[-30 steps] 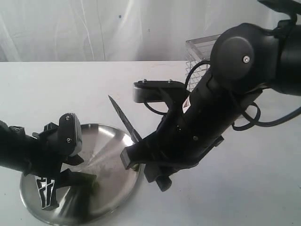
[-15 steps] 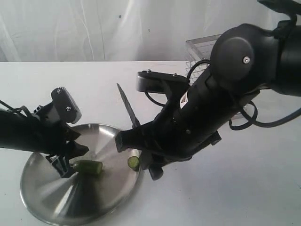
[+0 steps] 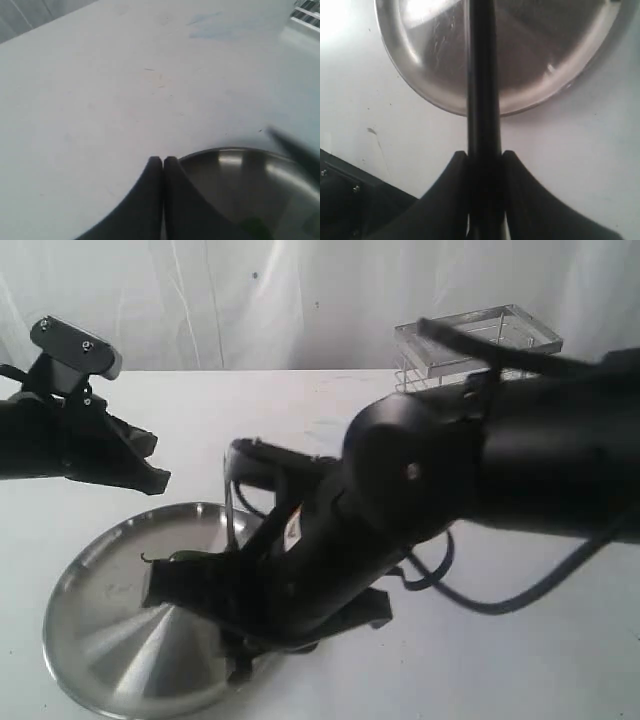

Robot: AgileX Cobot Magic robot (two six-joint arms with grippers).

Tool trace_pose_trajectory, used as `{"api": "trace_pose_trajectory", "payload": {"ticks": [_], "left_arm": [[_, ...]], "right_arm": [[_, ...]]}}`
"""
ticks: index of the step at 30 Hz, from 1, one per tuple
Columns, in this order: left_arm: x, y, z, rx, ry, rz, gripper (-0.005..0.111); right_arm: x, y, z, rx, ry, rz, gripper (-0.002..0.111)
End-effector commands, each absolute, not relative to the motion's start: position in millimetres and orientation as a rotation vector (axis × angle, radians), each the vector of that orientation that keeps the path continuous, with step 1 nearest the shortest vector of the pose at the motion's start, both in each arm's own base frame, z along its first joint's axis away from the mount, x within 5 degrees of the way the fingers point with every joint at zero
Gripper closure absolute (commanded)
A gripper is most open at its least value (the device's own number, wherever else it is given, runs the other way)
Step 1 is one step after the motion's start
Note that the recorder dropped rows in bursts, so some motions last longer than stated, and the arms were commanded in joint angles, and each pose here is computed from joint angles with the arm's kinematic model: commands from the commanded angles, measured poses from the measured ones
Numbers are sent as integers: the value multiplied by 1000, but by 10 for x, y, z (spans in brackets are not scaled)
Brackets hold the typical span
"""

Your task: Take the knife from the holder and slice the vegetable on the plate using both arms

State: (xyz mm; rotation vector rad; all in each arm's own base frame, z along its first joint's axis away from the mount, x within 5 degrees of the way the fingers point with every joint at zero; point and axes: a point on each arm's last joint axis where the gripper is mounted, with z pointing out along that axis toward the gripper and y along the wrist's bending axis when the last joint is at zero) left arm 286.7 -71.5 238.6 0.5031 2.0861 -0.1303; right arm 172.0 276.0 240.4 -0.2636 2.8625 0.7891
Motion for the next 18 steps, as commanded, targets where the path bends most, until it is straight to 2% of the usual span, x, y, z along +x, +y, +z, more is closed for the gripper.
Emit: {"api": "trace_pose_trajectory", "payload": {"ticks": [1, 7, 13, 18], "left_arm": [[2800, -762, 2350, 304, 2120, -324, 107], [2783, -711, 2235, 282, 2171, -264, 107], [2788, -845, 2177, 225, 2185, -502, 107], [2807, -871, 2086, 182, 2222, -556, 107]], "right_arm": [[1580, 3046, 2226, -265, 2918, 763, 108], [1577, 3149, 2171, -190, 2938, 715, 108], [1731, 3159, 2092, -134, 2908, 566, 108], [1875, 3138, 2113, -98, 2925, 511, 108]]}}
